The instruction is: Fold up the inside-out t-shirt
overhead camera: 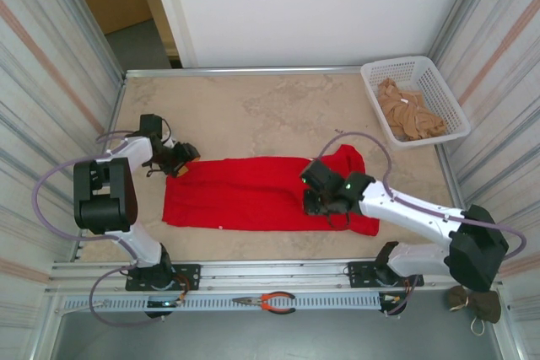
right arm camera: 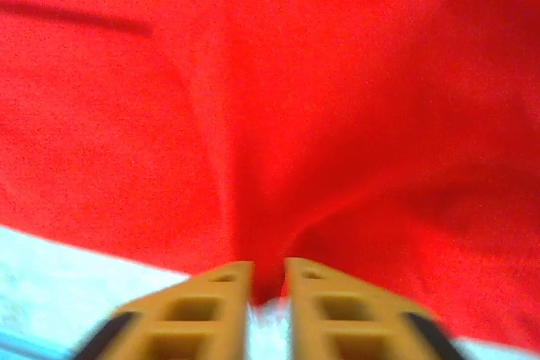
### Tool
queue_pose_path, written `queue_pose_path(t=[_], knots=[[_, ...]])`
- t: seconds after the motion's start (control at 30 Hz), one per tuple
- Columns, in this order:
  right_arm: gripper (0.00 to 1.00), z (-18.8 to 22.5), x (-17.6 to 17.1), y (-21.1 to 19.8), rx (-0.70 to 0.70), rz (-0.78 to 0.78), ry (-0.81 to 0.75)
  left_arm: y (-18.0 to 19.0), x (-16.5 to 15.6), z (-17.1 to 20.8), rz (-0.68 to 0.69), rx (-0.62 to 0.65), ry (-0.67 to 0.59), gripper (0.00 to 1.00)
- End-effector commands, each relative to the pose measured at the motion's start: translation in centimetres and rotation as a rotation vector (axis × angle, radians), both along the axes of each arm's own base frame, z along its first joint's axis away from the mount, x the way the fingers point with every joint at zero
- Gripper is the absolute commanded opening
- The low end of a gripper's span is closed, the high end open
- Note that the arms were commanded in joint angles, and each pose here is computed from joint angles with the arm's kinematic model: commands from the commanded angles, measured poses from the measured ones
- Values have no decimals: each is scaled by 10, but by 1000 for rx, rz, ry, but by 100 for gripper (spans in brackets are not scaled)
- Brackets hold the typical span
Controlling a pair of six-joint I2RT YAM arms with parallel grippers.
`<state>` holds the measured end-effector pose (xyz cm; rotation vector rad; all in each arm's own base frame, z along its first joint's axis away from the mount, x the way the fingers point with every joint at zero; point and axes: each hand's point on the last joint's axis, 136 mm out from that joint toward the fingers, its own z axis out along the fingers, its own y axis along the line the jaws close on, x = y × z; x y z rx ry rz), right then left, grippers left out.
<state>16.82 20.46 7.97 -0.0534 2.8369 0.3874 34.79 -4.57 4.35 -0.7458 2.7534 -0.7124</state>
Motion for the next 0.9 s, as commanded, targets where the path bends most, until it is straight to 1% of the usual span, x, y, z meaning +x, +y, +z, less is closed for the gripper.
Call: queue_pose_path(t=[0.0,0.07,0.13,0.2,0.27,0.33,0.37,0.43,0.53,0.6,0.67,0.73,0.8,0.87], knots=[[57,-6,-23,-10,9,-88,69,-1,5,10,-11,-6,-11,55],[60,12,-13,-24,-8,-109,0,-1,10,22,-15,-7,-33,55],[59,33,8,-41,21,-165,-50,-2,14,38,-21,-14,-65,55],[55,48,29,-56,70,-226,-80,-3,19,53,-23,-19,-97,55],[48,57,51,-67,118,-273,-114,-6,23,65,-27,-37,-125,55],[40,54,69,-73,157,-300,-102,-10,27,76,-32,-62,-142,55],[37,50,78,-76,164,-318,-96,-11,27,78,-33,-65,-144,55],[35,39,88,-73,168,-316,-90,-12,29,81,-35,-64,-152,55],[32,13,91,-71,149,-316,-45,-10,26,79,-37,-53,-141,55],[34,-1,89,-75,122,-328,-27,-6,23,77,-30,-26,-137,55],[37,-5,90,-80,98,-325,-29,1,21,74,-23,2,-131,55],[43,-3,94,-87,73,-325,-42,9,18,69,-18,35,-109,55],[52,3,101,-96,45,-331,-66,21,12,61,-24,117,-70,55],[58,4,108,-105,36,-340,-65,32,4,51,-20,178,-28,55]])
